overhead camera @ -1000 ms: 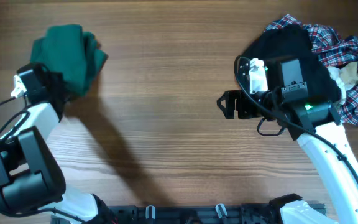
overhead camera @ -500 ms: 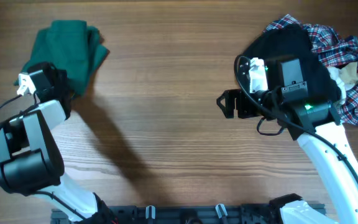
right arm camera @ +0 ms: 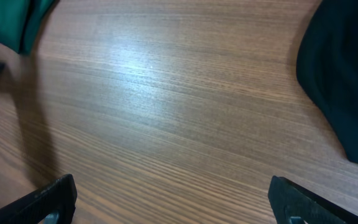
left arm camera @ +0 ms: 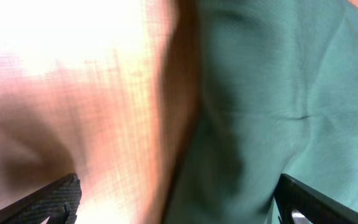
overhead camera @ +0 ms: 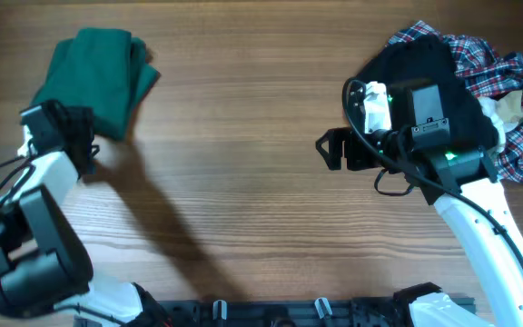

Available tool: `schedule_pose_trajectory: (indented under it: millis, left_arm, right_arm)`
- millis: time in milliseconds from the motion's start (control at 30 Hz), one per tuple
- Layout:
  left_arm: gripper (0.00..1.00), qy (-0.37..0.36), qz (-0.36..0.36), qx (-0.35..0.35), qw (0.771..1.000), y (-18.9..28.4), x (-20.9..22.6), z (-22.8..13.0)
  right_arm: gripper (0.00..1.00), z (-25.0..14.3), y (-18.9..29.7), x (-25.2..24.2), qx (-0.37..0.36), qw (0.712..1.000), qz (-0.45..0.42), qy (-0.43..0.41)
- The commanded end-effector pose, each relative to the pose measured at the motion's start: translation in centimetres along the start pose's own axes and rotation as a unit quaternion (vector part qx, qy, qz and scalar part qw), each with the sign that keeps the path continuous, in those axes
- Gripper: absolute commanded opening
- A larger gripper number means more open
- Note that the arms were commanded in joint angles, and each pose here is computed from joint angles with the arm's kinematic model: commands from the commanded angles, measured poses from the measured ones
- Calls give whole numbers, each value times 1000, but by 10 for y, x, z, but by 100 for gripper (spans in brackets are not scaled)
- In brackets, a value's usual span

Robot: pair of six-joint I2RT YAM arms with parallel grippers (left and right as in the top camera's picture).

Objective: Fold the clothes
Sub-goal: 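Carry the folded garment to the table's upper left and place it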

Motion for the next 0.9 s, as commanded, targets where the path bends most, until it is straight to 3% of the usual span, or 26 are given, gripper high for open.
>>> schedule_pose_trajectory:
  millis: [0, 167, 200, 233, 267, 300, 500, 633, 700, 867]
  left_arm:
    - [100, -58, -13, 5, 998, 48, -8, 6]
    - [96, -195, -59, 7, 979, 113, -20, 1]
    - [86, -226, -80, -6, 971, 122, -25, 2]
    - [54, -265, -104, -31, 958, 127, -34, 6]
    - [14, -286, -118, -47, 950, 127, -40, 8]
    - [4, -319, -135, -83, 934, 122, -50, 16]
    - [4, -442, -171, -162, 865, 38, -69, 29]
    - [4, -581, -153, -176, 780, -12, -60, 12]
    - [4, -622, -145, -161, 753, -31, -53, -4]
    - [4, -624, -71, -147, 764, -62, -27, -10]
  right_arm:
    - [100, 8, 7, 4, -18, 1000, 13, 14]
    - [100, 10, 7, 5, -26, 999, 14, 17]
    - [100, 11, 7, 5, -28, 999, 15, 18]
    - [100, 11, 7, 5, -28, 999, 15, 18]
    - [100, 10, 7, 5, -27, 999, 15, 17]
    - [100, 10, 7, 5, -26, 999, 15, 16]
    - [100, 10, 7, 5, -27, 999, 14, 17]
    - [100, 7, 6, 4, -16, 1000, 12, 14]
    - [100, 6, 6, 4, -15, 1000, 12, 14]
    - [100, 5, 6, 4, -10, 1000, 12, 12]
Point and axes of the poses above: each gripper's point midway between its finger pads, its own y axis back along the fingers, its own x axis along the line the jaws close on, z = x × y, the point moved 9 cm from there along y, back along the fingers, and after that the axes turned 1 degree about -y, right-handed, at the moved point
